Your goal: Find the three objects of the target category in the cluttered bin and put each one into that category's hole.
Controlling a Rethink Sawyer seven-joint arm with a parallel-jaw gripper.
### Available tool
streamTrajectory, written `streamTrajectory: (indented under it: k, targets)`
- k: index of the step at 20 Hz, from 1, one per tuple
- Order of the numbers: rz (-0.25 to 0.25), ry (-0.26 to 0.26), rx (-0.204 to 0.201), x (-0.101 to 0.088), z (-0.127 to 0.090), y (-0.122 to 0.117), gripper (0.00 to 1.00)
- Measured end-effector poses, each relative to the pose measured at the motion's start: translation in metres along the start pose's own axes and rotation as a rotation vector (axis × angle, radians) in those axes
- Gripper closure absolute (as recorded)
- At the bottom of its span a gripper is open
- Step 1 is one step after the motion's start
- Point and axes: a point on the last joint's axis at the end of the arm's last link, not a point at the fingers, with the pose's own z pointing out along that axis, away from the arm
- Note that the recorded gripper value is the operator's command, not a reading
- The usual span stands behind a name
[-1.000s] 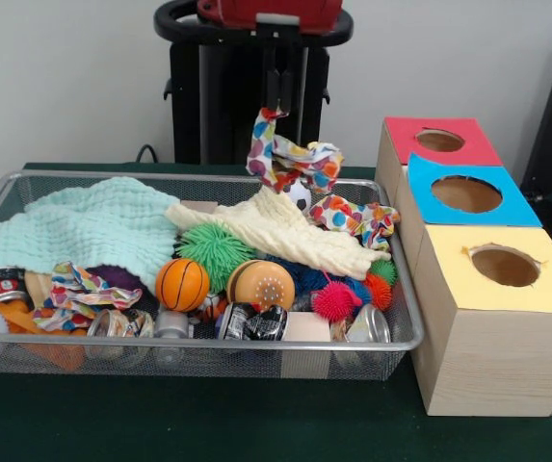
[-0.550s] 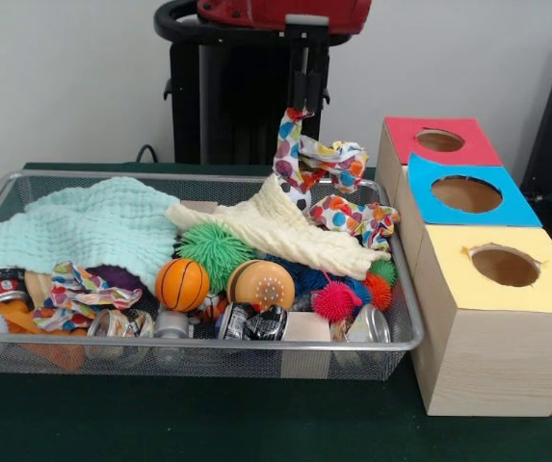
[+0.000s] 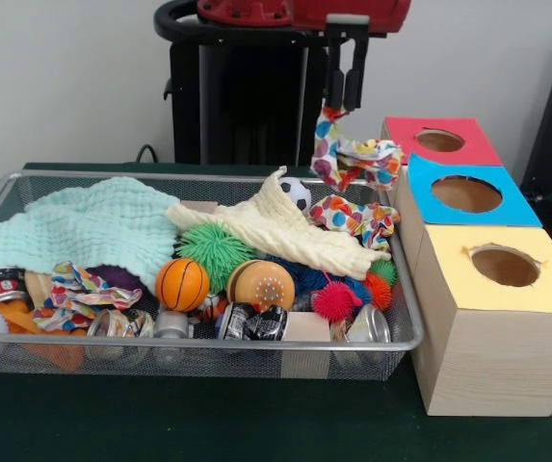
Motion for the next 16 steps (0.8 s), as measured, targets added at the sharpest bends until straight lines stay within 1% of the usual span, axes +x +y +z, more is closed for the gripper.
streamTrajectory:
  k: [5,9,12,16]
  targets:
    - [-0.025,-0.001,-0.005,0.002,-0.002,0.019,1.0]
    - [-0.036,-0.004,-0.009,0.002,-0.004,0.029,1.0]
    - [-0.041,-0.005,-0.012,0.002,-0.005,0.034,1.0]
    - [-0.04,-0.005,-0.012,0.002,-0.005,0.035,1.0]
